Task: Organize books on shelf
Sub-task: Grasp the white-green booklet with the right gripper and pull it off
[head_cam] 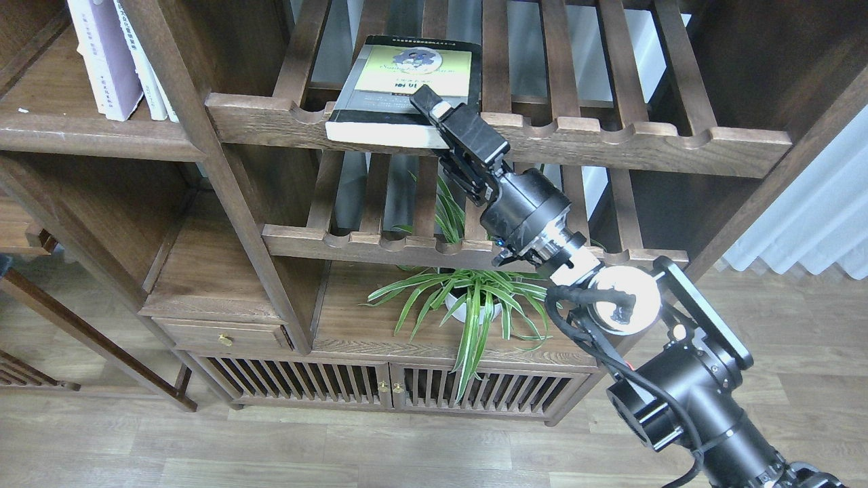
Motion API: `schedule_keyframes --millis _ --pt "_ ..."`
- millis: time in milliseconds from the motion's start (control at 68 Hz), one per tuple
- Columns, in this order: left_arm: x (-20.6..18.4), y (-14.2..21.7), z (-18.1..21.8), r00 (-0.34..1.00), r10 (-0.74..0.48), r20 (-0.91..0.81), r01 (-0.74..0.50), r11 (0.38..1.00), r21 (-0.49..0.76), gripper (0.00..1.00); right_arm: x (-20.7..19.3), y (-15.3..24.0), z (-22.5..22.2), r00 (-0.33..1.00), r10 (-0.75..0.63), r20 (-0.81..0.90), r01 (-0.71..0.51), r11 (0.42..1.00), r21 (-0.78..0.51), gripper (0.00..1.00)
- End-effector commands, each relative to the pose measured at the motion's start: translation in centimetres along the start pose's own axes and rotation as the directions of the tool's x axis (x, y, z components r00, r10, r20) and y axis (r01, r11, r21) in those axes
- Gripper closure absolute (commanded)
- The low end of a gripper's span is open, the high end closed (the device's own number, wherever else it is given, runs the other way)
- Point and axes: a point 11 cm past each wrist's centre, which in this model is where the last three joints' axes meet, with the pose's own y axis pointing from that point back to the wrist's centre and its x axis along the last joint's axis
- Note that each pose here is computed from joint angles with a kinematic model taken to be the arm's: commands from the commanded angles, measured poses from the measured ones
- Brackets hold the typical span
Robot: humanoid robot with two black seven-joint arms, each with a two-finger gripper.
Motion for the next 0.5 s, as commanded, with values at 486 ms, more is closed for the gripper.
schedule_keyframes --millis 486 --pt "1.0 0.6 -1.5 0.998 0.038 -0.049 -0.039 0.999 -0.002 0.00 -0.8 4.2 1.9 0.977 -0.210 0.034 0.210 0.978 0.009 0.95"
